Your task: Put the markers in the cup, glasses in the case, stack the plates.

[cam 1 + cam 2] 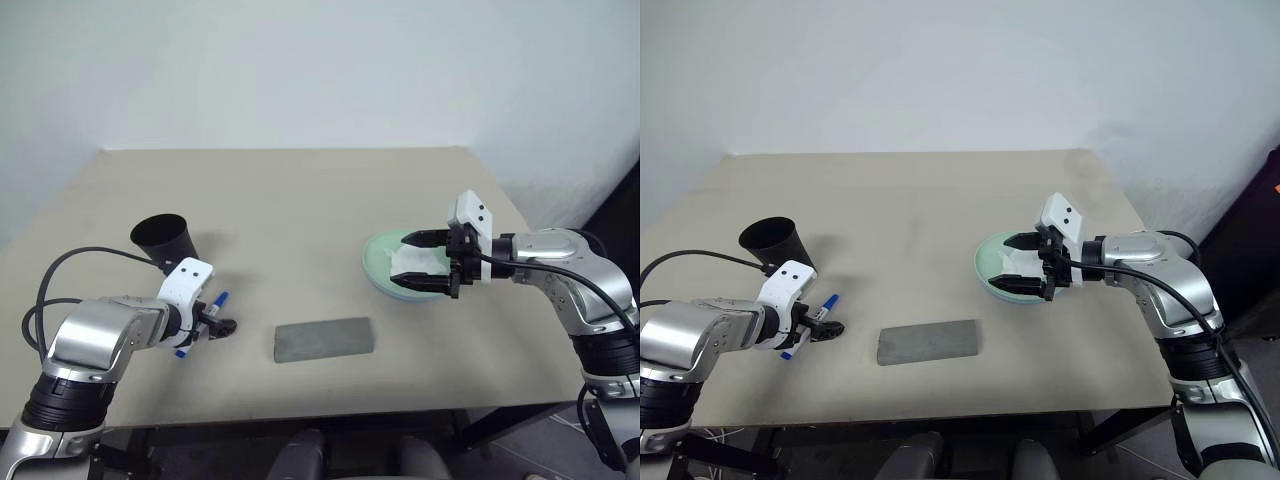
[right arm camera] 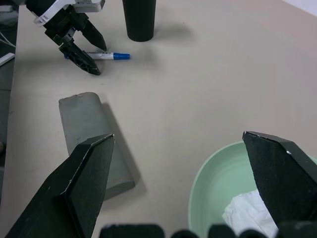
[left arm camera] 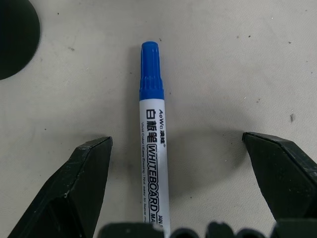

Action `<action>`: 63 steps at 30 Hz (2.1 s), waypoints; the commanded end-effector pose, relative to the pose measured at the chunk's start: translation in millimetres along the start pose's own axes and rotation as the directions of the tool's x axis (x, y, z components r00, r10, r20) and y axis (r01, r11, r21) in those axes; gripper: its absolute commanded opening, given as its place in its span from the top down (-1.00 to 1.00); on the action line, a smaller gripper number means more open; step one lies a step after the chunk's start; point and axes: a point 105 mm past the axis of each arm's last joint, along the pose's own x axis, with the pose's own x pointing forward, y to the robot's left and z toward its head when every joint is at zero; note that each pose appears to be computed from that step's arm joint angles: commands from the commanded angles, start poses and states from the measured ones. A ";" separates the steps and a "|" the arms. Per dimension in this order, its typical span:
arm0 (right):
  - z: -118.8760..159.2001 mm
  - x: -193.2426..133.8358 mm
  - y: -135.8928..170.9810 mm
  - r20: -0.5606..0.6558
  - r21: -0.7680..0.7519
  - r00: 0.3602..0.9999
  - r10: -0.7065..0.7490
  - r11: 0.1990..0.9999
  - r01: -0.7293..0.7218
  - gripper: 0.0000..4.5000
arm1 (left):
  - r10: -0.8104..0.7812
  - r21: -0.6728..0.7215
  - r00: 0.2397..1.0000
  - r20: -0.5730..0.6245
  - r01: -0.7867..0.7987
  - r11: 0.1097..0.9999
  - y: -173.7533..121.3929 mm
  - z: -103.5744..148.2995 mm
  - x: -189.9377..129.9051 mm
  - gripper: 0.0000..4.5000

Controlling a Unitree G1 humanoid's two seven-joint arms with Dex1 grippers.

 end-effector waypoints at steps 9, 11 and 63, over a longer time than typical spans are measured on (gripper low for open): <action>14.1 -4.6 -2.9 0.026 -0.054 1.000 -0.017 0.998 0.019 -1.00 | 0.030 -0.002 0.998 -0.053 -0.030 1.000 4.9 -8.3 2.7 0.46; 14.1 -4.6 -3.0 0.026 -0.055 0.999 -0.018 0.998 0.019 -1.00 | 0.030 0.001 0.998 -0.058 -0.030 1.000 4.8 -9.3 3.2 0.76; 17.7 -0.3 -3.2 0.045 -0.056 0.999 -0.023 0.998 0.025 -1.00 | 0.384 -0.226 0.302 0.873 -0.446 0.866 95.6 129.8 -74.5 0.96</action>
